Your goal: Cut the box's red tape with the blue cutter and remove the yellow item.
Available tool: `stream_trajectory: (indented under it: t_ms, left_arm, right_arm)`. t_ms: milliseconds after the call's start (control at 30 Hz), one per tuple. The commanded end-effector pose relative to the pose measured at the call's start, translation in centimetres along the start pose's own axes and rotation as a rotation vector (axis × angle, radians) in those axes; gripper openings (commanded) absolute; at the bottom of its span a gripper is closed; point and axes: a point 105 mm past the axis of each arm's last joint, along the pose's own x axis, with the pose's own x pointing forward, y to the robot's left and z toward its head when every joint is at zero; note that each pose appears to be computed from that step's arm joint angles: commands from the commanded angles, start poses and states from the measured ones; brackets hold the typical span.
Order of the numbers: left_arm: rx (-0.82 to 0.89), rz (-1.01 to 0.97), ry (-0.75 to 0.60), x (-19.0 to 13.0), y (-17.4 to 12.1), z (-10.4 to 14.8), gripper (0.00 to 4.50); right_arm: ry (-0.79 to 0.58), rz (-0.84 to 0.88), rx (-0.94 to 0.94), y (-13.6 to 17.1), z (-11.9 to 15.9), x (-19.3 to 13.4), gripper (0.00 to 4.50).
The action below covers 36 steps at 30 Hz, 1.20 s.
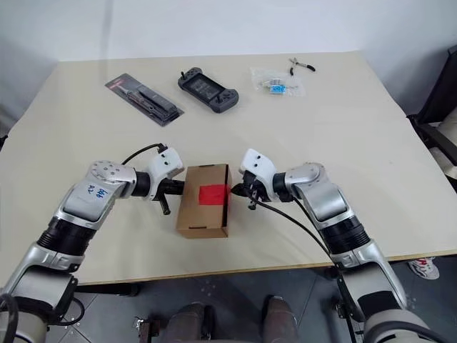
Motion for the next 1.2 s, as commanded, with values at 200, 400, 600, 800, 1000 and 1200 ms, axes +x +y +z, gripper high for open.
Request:
stream_trajectory:
  t_ms: [200, 400, 600, 800, 1000, 1200]
  left_arm:
    - [0.012, -0.005, 0.014, -0.8, 0.3, -0.4, 0.00]
    - [-0.025, 0.068, 0.014, -4.1, 2.5, -1.1, 0.00]
    - [-0.050, 0.074, -0.173, -6.8, 3.8, 3.3, 0.00]
    - [-0.056, -0.201, -0.319, -5.5, -0.3, 7.1, 0.00]
    - [-0.027, -0.325, -0.214, -3.2, -2.5, 5.3, 0.00]
    - [-0.005, -0.283, -0.160, -1.5, -1.7, 4.4, 0.00]
  right_arm:
    - [-0.016, -0.019, -0.035, 0.8, 0.7, 0.1, 0.03]
    - [0.091, -0.276, -0.108, -3.1, -0.9, -4.1, 0.39]
    - [0.071, -0.341, -0.066, -3.3, 0.5, -7.3, 2.36]
    - [-0.094, -0.269, 0.020, -0.1, 4.8, -6.1, 4.31]
    - [-0.084, -0.288, 0.018, 1.4, 4.3, -3.8, 4.47]
    - [-0.036, -0.274, 0.006, 1.9, 3.0, -3.2, 4.47]
